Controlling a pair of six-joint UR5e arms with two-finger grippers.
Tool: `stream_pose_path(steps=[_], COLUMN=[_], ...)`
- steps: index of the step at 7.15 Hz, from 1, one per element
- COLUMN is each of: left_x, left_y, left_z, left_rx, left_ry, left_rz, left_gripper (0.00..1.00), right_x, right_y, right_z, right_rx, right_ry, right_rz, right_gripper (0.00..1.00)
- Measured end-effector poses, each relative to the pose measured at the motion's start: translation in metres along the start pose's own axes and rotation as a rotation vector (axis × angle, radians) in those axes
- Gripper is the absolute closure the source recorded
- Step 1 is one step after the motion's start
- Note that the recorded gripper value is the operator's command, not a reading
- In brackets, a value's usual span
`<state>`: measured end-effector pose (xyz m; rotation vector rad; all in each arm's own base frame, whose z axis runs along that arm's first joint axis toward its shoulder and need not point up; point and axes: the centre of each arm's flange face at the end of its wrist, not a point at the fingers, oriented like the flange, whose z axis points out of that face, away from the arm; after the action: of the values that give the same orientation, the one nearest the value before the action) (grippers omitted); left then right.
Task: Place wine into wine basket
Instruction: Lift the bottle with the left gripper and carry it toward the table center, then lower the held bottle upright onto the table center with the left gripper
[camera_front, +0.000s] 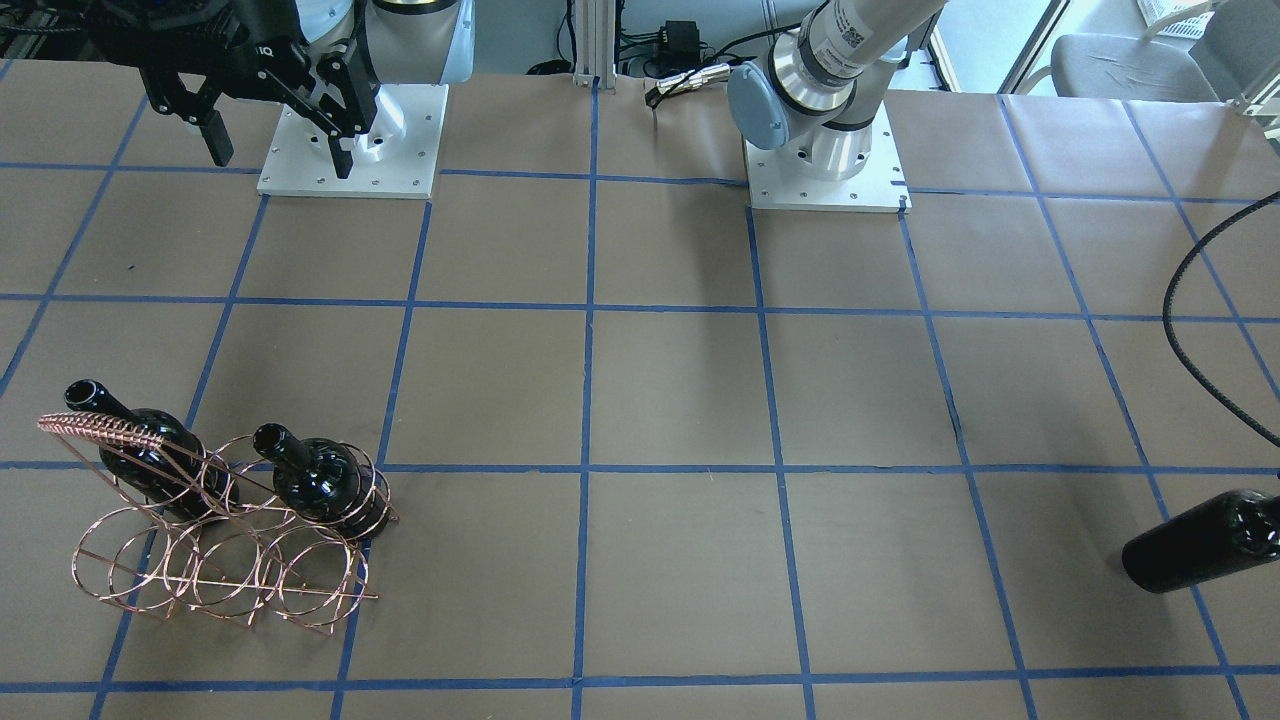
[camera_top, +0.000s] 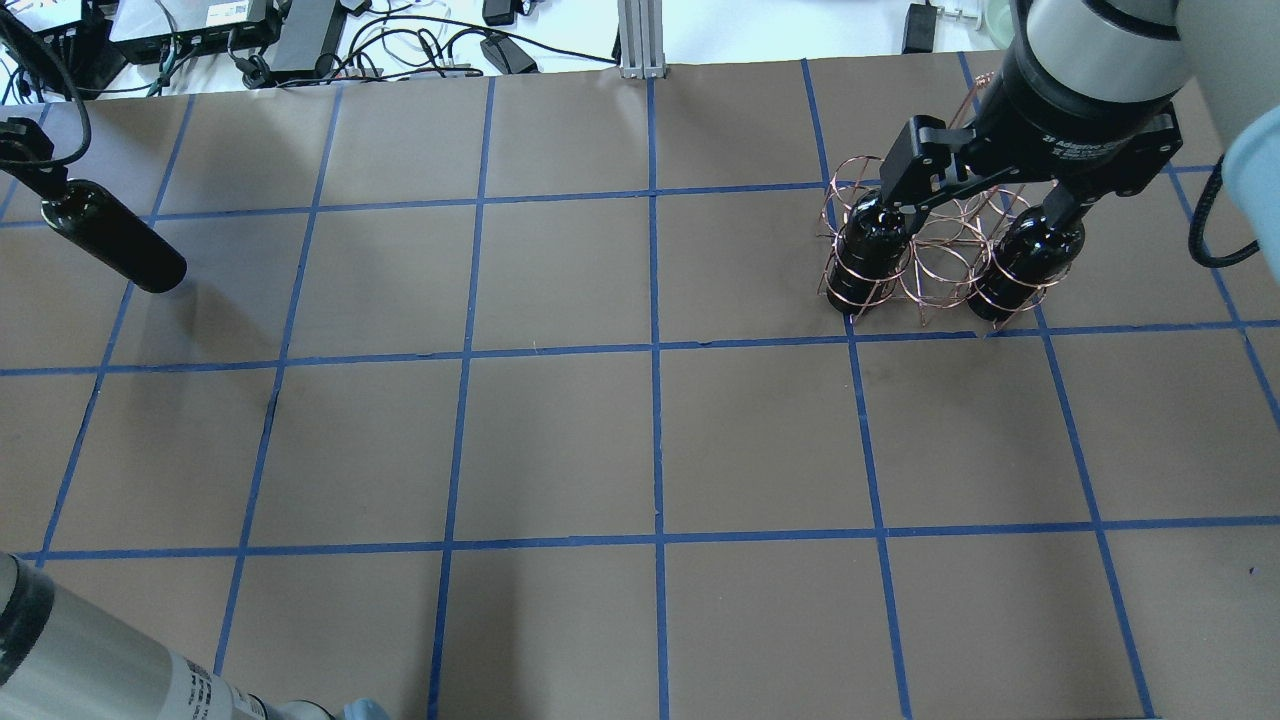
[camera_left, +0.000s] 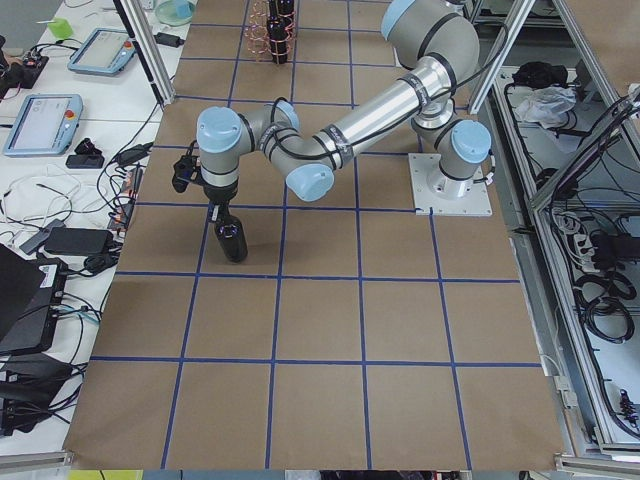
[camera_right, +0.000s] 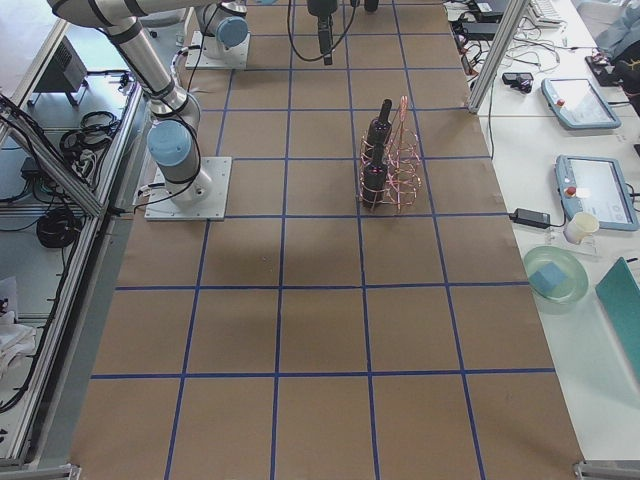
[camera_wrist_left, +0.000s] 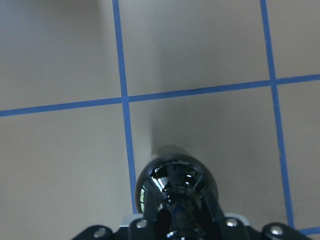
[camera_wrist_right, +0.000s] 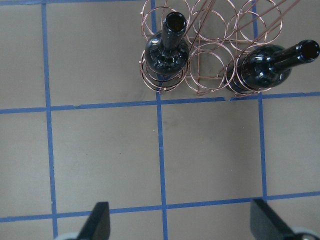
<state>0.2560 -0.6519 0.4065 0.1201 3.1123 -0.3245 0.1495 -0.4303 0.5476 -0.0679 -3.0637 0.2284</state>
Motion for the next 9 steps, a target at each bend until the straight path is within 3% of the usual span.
stream_pose_path(steps=[5,9], left_x=[0.226,0.365], left_y=[-0.01,0.045], left_z=[-0.034,-0.036], left_rx=[-0.033,-0.046], left_ry=[0.065,0.098], left_rz=[-0.186,-0.195], left_gripper=[1.0,1.0], right_x=[0.0,0.0], right_y=[0.0,0.001], right_z=[0.0,0.001], right_rx=[0.0,-0.01], right_ry=[0.001,0.002], right_rz=[0.0,-0.001], right_gripper=[0.0,0.0])
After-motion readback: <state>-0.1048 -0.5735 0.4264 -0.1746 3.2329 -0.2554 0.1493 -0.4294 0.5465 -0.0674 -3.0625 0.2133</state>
